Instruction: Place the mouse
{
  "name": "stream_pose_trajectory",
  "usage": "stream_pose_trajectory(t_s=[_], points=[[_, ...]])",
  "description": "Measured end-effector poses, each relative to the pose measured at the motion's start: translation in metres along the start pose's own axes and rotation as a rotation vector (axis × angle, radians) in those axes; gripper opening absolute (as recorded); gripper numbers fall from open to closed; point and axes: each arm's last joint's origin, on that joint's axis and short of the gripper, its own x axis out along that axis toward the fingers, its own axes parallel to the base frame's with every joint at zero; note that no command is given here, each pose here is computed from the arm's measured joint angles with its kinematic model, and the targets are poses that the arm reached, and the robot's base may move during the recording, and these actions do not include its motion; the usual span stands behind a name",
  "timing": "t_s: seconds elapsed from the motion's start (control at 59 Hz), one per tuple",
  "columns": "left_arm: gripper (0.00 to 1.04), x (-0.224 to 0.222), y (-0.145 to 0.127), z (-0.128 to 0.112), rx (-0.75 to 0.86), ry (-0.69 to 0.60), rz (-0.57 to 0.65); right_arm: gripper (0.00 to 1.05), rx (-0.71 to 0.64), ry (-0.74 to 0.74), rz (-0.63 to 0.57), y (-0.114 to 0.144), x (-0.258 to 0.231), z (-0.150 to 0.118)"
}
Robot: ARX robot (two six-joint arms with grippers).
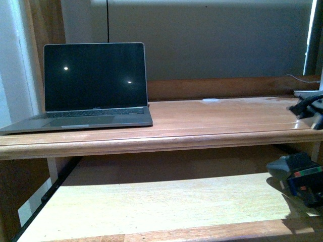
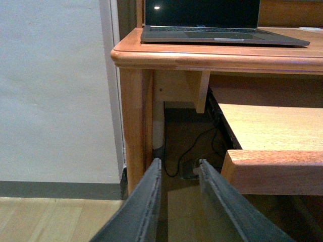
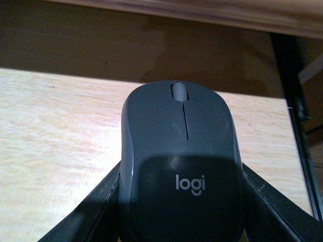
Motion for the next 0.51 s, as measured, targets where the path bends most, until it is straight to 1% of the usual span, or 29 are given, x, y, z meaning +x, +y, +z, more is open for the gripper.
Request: stream_pose_trajectory(t_s=[0.017, 0.051, 0.068, 0.085, 0.102, 0.136, 0.186, 0.203, 0.254, 0.305, 0.322, 0.373, 0.441, 0.508], points=[[0.43, 0.0, 0.0, 0.0, 0.0, 0.0, 0.0, 0.56, -0.006, -0.006, 0.014, -0.001, -0.006, 0.001], [0.46, 0.0, 0.0, 0.0, 0.0, 0.0, 0.0, 0.56, -0.014, -0.013, 0.025, -0.002, -0.013, 0.001], [0.51, 0.0, 0.0, 0.0, 0.0, 0.0, 0.0, 0.56, -0.026, -0.02, 0.039, -0.003, -0.019, 0.002], [0.52, 0.0, 0.0, 0.0, 0.0, 0.0, 0.0, 0.56, -0.032, -0.023, 0.043, -0.003, -0.022, 0.003], [0.56, 0.0, 0.0, 0.0, 0.0, 0.0, 0.0, 0.56, -0.042, -0.03, 0.057, -0.004, -0.029, 0.003], [0.6, 0.0, 0.0, 0.0, 0.0, 0.0, 0.0, 0.56, -0.053, -0.037, 0.074, -0.004, -0.036, 0.005], [0.68, 0.0, 0.0, 0.0, 0.0, 0.0, 0.0, 0.56, -0.082, -0.056, 0.115, -0.005, -0.051, 0.009], [0.74, 0.0, 0.0, 0.0, 0.0, 0.0, 0.0, 0.56, -0.093, -0.067, 0.136, -0.006, -0.06, 0.011], [0.8, 0.0, 0.0, 0.0, 0.0, 0.0, 0.0, 0.56, -0.108, -0.081, 0.147, -0.006, -0.068, 0.017], [0.89, 0.0, 0.0, 0.0, 0.0, 0.0, 0.0, 0.56, -0.114, -0.115, 0.143, -0.006, -0.073, 0.03], [0.9, 0.0, 0.0, 0.0, 0.0, 0.0, 0.0, 0.56, -0.115, -0.123, 0.141, -0.005, -0.074, 0.033], [0.98, 0.0, 0.0, 0.0, 0.001, 0.0, 0.0, 0.56, -0.116, -0.158, 0.117, -0.003, -0.074, 0.051], [0.97, 0.0, 0.0, 0.0, 0.001, 0.0, 0.0, 0.56, -0.105, -0.197, 0.081, 0.003, -0.068, 0.074], [0.97, 0.0, 0.0, 0.0, 0.001, 0.0, 0.0, 0.56, -0.085, -0.214, 0.027, 0.02, -0.05, 0.105]])
